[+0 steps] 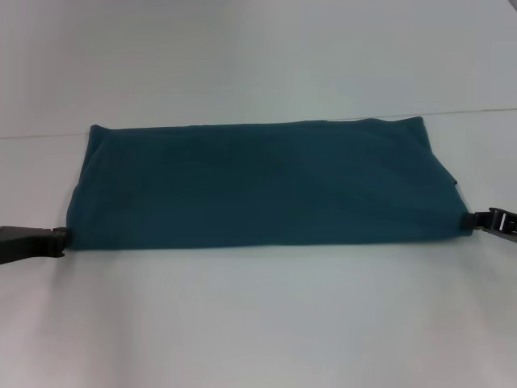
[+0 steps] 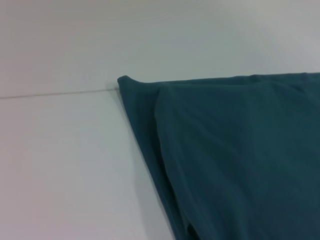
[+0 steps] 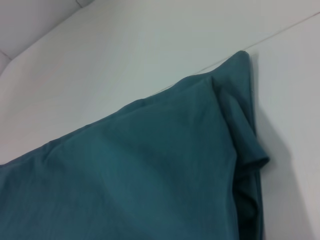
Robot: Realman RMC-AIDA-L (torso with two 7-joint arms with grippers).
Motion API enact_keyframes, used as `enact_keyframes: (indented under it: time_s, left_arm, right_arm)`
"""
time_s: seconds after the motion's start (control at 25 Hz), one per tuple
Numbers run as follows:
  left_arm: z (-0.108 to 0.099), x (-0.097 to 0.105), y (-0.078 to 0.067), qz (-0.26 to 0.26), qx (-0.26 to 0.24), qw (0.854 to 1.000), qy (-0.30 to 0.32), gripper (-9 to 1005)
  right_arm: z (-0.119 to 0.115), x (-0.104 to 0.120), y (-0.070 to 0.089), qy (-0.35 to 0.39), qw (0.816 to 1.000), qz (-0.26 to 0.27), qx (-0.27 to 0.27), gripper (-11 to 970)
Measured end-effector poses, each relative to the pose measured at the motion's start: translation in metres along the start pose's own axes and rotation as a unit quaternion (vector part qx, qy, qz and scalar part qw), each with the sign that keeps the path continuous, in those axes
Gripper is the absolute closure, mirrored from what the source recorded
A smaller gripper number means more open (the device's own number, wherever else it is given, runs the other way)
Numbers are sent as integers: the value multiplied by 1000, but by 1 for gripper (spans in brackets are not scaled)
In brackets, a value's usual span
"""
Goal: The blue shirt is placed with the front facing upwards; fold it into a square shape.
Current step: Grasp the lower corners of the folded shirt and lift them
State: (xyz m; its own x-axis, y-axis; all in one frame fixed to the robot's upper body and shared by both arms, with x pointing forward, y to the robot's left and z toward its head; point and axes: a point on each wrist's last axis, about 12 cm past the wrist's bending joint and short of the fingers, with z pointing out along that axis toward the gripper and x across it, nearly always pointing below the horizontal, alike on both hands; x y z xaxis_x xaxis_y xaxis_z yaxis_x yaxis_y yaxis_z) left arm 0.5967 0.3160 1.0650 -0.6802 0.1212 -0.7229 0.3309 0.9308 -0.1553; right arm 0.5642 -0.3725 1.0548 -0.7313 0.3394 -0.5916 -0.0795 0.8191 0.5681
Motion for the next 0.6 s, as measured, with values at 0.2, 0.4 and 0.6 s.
enact_keyframes:
  time_s: [0.2,0.4,0.6]
  left_arm:
    - [-2,-1,0,5,3,1000,4,993]
    - [-7,-2,0,9,17,1000,9,993]
    - [-12,-2,0,15,33,999,15,994]
  right_arm:
    - [-3,2,-2,3,1000,0,-3,816]
    - [-8,5,-4,0,1000,2,-11,813]
    - [-14,7,-6,-3,1000,-2,-21,811]
